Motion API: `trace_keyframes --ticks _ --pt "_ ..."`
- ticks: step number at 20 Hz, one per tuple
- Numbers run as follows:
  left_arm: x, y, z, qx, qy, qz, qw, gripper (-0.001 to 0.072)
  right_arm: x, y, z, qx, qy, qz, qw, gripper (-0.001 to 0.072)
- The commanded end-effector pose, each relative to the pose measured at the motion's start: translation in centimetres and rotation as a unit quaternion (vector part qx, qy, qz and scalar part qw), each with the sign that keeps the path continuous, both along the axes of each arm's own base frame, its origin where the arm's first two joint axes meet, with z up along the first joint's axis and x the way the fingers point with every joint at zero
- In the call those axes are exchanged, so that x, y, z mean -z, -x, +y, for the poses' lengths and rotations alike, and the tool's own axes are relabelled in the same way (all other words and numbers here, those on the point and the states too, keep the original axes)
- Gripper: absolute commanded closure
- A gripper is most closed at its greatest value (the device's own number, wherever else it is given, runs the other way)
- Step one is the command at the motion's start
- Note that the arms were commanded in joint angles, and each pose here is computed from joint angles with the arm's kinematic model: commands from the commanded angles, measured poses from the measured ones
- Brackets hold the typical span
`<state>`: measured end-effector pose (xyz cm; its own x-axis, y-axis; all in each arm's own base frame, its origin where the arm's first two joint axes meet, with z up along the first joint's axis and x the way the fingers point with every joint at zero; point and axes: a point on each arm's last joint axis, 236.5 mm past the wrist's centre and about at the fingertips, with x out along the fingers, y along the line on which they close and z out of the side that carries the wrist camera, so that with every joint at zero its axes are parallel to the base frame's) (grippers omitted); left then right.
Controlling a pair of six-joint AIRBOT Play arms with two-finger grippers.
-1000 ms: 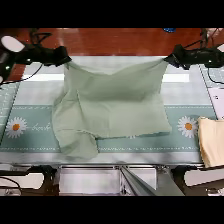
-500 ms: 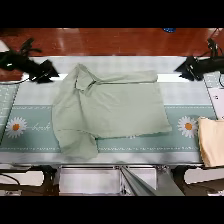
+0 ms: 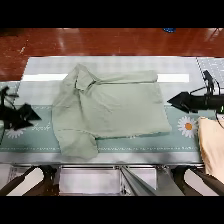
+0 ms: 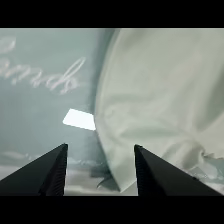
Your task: Fold the shirts.
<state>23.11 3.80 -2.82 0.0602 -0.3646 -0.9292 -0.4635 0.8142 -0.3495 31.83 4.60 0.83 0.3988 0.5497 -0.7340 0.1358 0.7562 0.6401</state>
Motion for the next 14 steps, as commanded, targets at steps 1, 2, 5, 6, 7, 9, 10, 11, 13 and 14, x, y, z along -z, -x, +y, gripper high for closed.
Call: trace_keyframes --ticks 1,2,5,6,7,9,10,11,13,14 --pt "3.6 3.9 -1.5 -0.063 0.039 0.015 0.997 0.0202 -0.8 2.6 1.3 0.002 0.003 -0.040 0.999 0.0301" --pt "4.2 3.8 -2.2 -0.077 0.057 0.011 0.995 0.0202 -1.4 2.7 1.5 0.000 0.002 -0.047 0.999 0.0301" --pt "5.4 2.4 -3.8 -0.103 0.094 -0.021 0.990 0.0202 -1.9 2.9 2.1 -0.002 -0.011 -0.048 0.999 0.0301" --pt "5.9 2.1 -3.8 -0.115 0.097 -0.021 0.988 0.0202 -2.1 2.8 2.2 0.000 -0.016 -0.049 0.999 0.0301" --pt "6.2 1.8 -3.9 -0.124 0.104 -0.021 0.987 0.0203 -2.2 2.7 2.3 0.002 -0.020 -0.051 0.998 0.0301" --pt "6.7 1.1 -4.3 -0.131 0.121 -0.024 0.984 0.0203 -2.4 2.6 2.4 0.003 -0.024 -0.053 0.998 0.0301" --pt "7.0 0.9 -4.2 -0.136 0.122 -0.022 0.983 0.0203 -2.4 2.6 2.4 0.003 -0.024 -0.053 0.998 0.0301" --pt "7.3 0.8 -4.0 -0.139 0.120 -0.022 0.983 0.0203 -2.4 2.6 2.4 0.003 -0.024 -0.054 0.998 0.0301" --pt "7.7 0.6 -4.1 -0.135 0.114 -0.023 0.984 0.0203 -2.4 2.5 2.3 0.005 -0.023 -0.054 0.998 0.0301" --pt "7.9 0.4 -4.3 -0.130 0.111 -0.023 0.985 0.0203 -2.4 2.4 2.2 0.007 -0.022 -0.056 0.998 0.0302"
